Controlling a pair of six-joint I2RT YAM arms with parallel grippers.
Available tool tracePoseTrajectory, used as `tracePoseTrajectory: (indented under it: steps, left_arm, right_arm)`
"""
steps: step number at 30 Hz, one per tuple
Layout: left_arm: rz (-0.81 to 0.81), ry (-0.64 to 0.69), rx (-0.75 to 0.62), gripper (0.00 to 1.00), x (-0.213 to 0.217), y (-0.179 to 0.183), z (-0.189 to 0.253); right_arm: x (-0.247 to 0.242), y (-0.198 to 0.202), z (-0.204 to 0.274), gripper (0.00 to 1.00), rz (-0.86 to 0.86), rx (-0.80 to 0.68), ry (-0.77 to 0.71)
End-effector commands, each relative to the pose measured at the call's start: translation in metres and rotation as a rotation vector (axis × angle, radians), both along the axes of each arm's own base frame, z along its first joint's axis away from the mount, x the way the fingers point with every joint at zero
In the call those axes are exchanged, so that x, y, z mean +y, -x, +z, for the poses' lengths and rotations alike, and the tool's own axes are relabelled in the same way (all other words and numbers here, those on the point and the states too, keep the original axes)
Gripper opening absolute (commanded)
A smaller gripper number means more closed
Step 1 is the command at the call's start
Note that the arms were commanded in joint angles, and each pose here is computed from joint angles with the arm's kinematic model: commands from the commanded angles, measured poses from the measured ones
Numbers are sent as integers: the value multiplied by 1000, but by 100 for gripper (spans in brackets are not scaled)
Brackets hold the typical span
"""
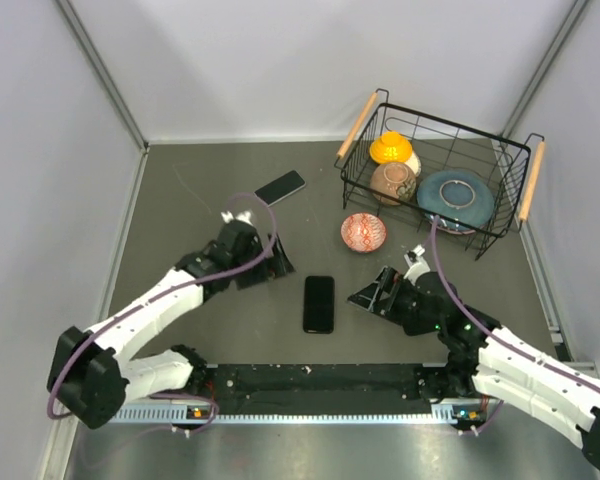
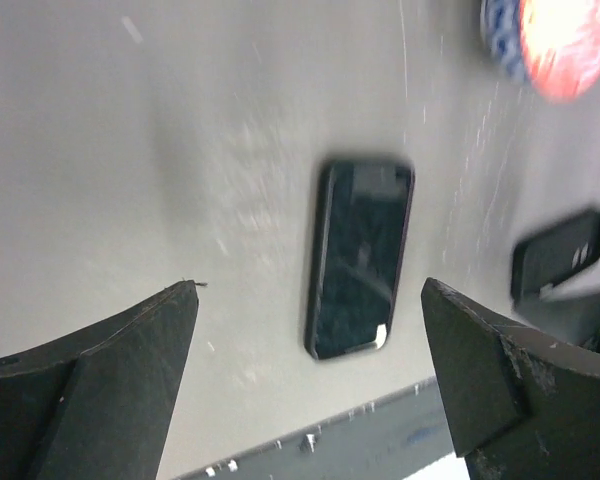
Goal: Put the phone into the phone case
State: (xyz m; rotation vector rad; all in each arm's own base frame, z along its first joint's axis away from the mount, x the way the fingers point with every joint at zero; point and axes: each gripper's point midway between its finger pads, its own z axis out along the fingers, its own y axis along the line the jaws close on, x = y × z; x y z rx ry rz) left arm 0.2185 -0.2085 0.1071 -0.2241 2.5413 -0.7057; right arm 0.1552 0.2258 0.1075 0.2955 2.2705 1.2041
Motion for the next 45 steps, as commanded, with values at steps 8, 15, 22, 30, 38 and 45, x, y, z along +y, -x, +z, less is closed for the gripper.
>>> tracePoseTrajectory:
  steps: [8, 15, 22, 30, 38, 45]
  left_arm:
    - [209, -229, -207, 97, 125, -185, 76]
    - [149, -99, -247, 94, 125, -294, 62]
    - [169, 43, -286, 93, 105, -385, 55]
    - [230, 212, -241, 89, 88, -438, -1]
    - [185, 342, -191, 86, 40, -436, -26]
    - [158, 321, -68, 84, 16, -408, -62]
  right_arm:
    - [-2, -8, 56, 89, 89, -259, 68]
    - [-11, -19, 73, 89, 52, -328, 140]
    - [-12, -26, 78, 89, 52, -358, 181]
    - [-15, -37, 83, 90, 41, -385, 244]
    - [-20, -43, 87, 90, 20, -400, 277]
    - [-28, -40, 92, 90, 8, -408, 283]
